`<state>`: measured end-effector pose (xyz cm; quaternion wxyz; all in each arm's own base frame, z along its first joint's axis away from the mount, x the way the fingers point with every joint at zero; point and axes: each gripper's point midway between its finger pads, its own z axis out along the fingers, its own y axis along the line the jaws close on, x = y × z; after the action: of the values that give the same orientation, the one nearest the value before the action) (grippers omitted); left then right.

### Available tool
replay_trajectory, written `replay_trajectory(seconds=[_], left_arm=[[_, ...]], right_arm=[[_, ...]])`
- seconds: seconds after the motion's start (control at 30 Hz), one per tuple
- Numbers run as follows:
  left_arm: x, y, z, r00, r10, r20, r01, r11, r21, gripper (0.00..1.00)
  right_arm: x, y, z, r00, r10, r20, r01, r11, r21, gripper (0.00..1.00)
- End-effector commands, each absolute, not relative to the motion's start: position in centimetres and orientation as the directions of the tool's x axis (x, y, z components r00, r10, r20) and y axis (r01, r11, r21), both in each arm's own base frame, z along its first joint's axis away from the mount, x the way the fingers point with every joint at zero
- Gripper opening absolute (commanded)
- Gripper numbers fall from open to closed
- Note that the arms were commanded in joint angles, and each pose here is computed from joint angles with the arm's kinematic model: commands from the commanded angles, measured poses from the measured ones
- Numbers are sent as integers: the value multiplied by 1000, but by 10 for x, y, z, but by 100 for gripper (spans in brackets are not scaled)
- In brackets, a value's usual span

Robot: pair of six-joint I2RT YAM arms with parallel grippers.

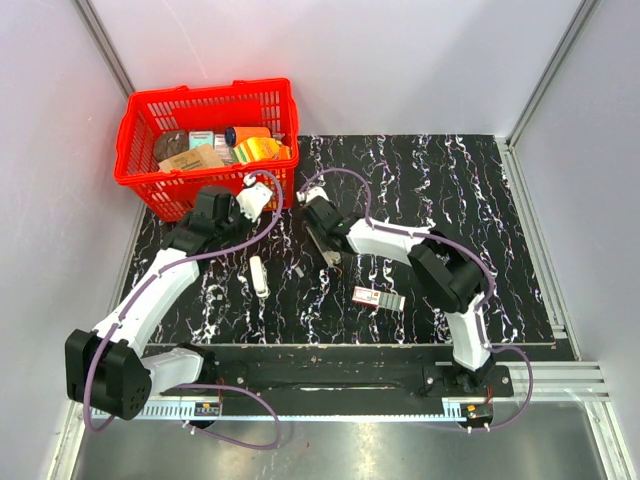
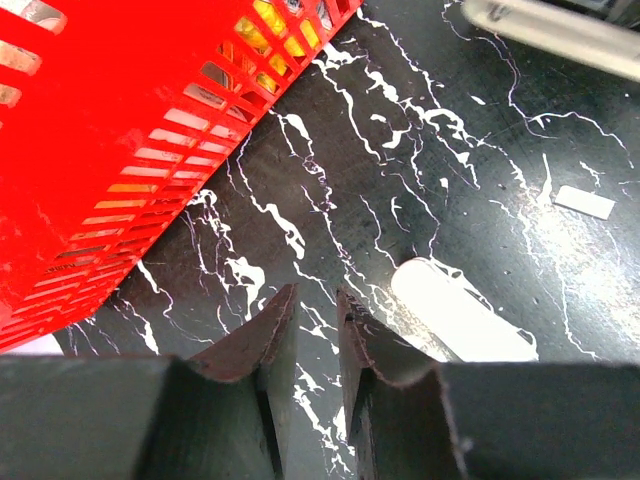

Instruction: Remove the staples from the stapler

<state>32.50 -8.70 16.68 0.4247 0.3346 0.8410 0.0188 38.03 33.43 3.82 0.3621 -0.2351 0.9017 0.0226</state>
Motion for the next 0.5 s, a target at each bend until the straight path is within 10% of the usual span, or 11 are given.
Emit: replay_trajectory(seconds=[0.0, 0.47], left_arm=[[329, -96, 187, -384, 538, -750, 544, 789, 287, 26], [324, -94, 186, -385, 537, -751, 544, 789, 286, 27]], right_arm=[[392, 280, 90, -517, -515, -684, -366, 855, -368, 8], [363, 280, 79, -255, -878, -404, -277, 467, -840, 0]])
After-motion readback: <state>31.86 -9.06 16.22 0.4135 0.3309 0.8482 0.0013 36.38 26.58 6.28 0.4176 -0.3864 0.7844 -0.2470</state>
